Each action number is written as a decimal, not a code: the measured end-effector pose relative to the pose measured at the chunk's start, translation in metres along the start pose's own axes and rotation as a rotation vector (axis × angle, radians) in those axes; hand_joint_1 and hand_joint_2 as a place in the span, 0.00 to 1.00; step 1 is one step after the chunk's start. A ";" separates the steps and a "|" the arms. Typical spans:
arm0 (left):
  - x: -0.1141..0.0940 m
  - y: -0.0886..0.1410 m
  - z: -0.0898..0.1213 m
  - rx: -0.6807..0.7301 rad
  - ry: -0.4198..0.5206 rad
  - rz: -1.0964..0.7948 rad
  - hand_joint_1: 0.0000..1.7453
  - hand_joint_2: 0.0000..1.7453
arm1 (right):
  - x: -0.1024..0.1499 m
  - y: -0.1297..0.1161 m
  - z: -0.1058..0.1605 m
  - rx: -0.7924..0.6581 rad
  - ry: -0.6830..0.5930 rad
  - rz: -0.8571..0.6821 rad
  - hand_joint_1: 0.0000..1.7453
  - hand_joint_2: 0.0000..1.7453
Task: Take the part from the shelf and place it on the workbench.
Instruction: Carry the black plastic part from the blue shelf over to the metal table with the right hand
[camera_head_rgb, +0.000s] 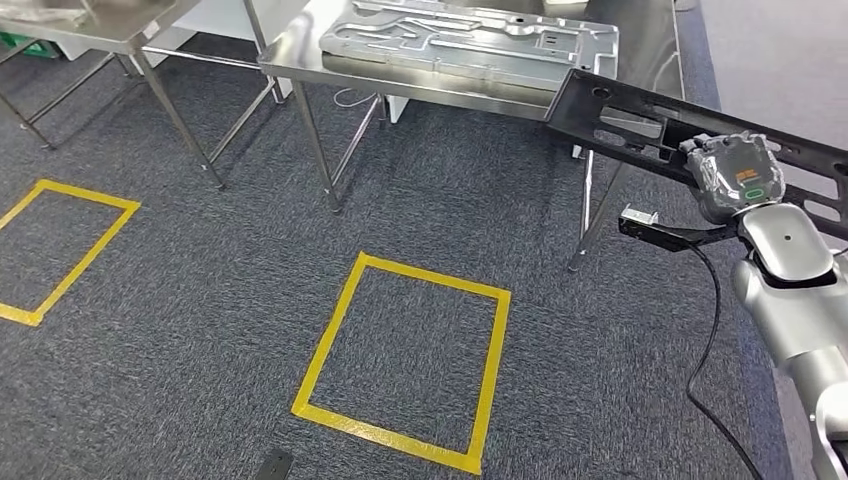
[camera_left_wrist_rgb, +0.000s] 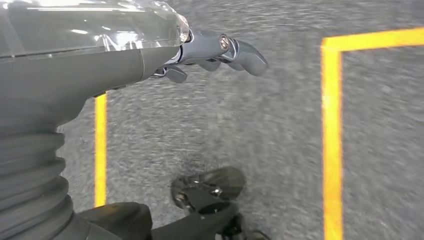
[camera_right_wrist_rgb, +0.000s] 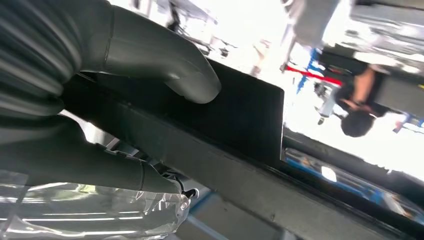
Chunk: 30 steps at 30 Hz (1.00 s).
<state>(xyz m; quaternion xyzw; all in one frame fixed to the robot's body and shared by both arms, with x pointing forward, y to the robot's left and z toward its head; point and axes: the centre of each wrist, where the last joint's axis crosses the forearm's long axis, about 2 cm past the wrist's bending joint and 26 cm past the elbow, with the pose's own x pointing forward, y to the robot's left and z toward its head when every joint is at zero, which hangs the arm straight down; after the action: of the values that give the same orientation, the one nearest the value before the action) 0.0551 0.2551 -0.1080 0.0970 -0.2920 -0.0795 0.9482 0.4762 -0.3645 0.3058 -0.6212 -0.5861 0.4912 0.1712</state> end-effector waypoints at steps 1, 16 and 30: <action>0.000 0.000 0.000 0.000 -0.003 -0.001 0.00 1.00 | 0.001 0.001 0.001 0.002 0.001 -0.007 1.00 1.00; -0.001 0.005 -0.002 -0.013 0.028 0.086 0.00 1.00 | 0.033 0.031 0.052 0.087 -0.062 -0.183 1.00 1.00; -0.005 0.006 0.000 0.004 0.065 0.126 0.00 1.00 | 0.025 0.037 0.093 0.086 -0.047 -0.213 1.00 1.00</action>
<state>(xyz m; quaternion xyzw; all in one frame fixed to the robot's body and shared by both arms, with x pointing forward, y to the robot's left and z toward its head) 0.0517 0.2617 -0.1092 0.0831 -0.2666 -0.0160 0.9601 0.4172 -0.3853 0.2230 -0.5358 -0.6309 0.5095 0.2353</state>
